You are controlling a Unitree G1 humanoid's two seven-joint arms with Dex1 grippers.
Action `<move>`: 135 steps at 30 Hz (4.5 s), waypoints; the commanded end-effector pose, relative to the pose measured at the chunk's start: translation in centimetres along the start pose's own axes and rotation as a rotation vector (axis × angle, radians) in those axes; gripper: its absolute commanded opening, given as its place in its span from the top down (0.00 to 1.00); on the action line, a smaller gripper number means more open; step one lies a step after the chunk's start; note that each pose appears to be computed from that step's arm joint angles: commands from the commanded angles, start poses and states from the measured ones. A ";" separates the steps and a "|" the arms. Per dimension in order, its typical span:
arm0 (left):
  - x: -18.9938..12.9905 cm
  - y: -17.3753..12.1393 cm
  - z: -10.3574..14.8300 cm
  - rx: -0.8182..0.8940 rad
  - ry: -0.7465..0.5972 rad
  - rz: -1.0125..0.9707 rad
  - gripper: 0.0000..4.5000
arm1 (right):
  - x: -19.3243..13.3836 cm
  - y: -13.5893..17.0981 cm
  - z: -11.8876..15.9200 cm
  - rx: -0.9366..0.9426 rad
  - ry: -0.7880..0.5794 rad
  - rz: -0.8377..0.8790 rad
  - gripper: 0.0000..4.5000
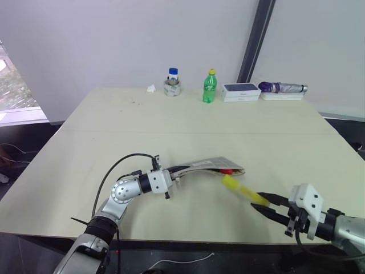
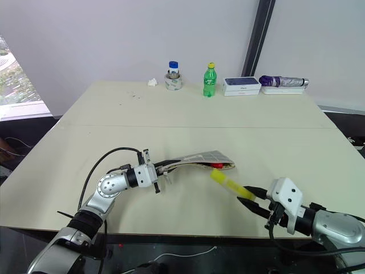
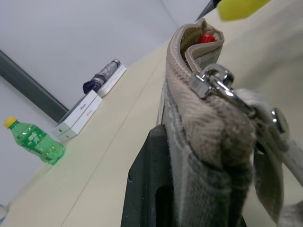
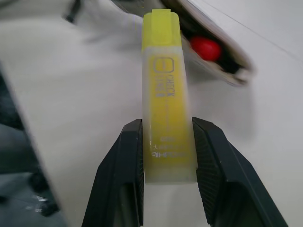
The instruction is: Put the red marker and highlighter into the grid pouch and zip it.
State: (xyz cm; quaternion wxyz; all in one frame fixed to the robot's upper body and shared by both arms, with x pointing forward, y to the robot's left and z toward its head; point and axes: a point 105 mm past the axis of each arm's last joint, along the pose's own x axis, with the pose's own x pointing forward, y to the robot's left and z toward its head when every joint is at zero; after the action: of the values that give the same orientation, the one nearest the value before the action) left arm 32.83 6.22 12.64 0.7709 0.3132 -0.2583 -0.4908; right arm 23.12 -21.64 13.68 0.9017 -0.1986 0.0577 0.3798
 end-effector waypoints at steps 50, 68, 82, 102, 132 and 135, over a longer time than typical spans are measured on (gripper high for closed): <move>3.6 -0.8 1.9 -0.055 -0.020 -0.073 1.00 | 2.2 1.5 6.4 0.113 -0.121 0.138 0.01; 6.3 -2.7 0.7 0.363 0.038 -0.199 1.00 | 8.9 6.4 2.9 0.290 -0.149 0.054 0.01; 6.4 -2.4 0.3 0.428 0.043 -0.151 1.00 | 12.2 6.4 2.6 0.355 -0.179 0.052 0.32; 4.5 -1.9 -0.6 0.405 0.086 -0.127 1.00 | 7.2 0.7 -1.1 0.257 -0.052 -0.113 0.99; -2.9 2.2 -3.1 0.013 0.198 -0.093 0.65 | 1.5 -5.5 -2.9 0.138 0.019 -0.277 0.65; -3.8 3.2 -3.1 -0.047 0.202 -0.041 0.30 | 1.5 -5.4 -2.5 0.124 0.004 -0.245 0.28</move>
State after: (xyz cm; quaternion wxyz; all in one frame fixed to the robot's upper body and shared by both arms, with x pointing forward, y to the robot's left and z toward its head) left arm 35.48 11.51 11.21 0.7817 0.3677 -0.1401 -0.4839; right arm 27.99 -25.34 11.16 0.9547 -0.1329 0.0880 0.2513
